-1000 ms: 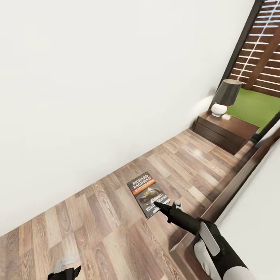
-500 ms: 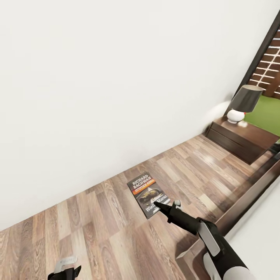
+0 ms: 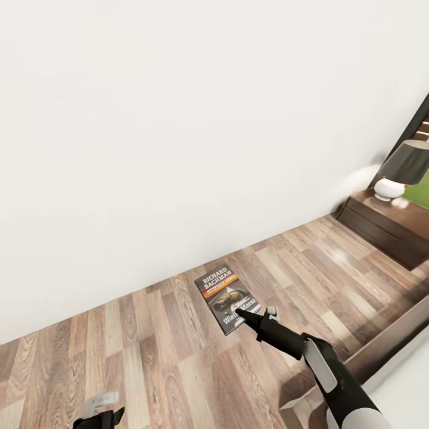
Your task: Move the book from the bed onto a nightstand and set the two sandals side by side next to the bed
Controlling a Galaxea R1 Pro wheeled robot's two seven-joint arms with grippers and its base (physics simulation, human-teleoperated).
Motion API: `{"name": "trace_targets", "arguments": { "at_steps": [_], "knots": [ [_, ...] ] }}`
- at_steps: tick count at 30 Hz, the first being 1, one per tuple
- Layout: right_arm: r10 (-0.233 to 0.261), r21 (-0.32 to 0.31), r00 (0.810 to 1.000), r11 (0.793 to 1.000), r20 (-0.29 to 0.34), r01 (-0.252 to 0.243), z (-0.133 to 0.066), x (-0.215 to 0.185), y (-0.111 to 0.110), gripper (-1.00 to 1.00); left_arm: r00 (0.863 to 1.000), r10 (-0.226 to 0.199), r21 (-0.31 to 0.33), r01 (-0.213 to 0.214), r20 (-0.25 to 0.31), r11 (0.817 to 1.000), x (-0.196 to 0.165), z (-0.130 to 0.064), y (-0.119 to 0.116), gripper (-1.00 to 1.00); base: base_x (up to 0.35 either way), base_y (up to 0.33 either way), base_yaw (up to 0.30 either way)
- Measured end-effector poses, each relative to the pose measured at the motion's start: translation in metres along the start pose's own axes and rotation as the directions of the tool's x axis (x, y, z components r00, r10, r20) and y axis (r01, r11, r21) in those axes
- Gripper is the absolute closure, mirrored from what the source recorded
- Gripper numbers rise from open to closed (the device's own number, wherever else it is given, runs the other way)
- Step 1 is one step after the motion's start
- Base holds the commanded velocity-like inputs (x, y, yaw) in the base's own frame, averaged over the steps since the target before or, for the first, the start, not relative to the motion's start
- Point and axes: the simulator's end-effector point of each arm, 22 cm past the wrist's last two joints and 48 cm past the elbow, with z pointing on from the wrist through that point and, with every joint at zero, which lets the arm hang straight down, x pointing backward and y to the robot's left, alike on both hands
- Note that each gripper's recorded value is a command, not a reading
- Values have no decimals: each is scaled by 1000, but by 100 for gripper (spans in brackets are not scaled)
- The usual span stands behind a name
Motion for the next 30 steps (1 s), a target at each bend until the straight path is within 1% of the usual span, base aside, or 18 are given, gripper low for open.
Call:
{"name": "trace_targets", "arguments": {
  "at_steps": [27, 29, 30],
  "knots": [
    [-25, -15, 1000, 1000, 5, 25, 0, -4, 15, 100, 1000, 0, 6, 0, 30, 1000, -14, -4, -3, -100, 0, 0, 223],
    [-25, -9, 1000, 1000, 5, 25, 0, -3, 14, 100, 999, 0, 7, 0, 32, 1000, -15, -5, -3, -100, 0, 0, 223],
    [-17, 1, 1000, 1000, 4, 17, -2, -1, 9, 100, 999, 0, 8, 0, 33, 1000, -15, -5, -3, -100, 0, 0, 223]
  ]
}}
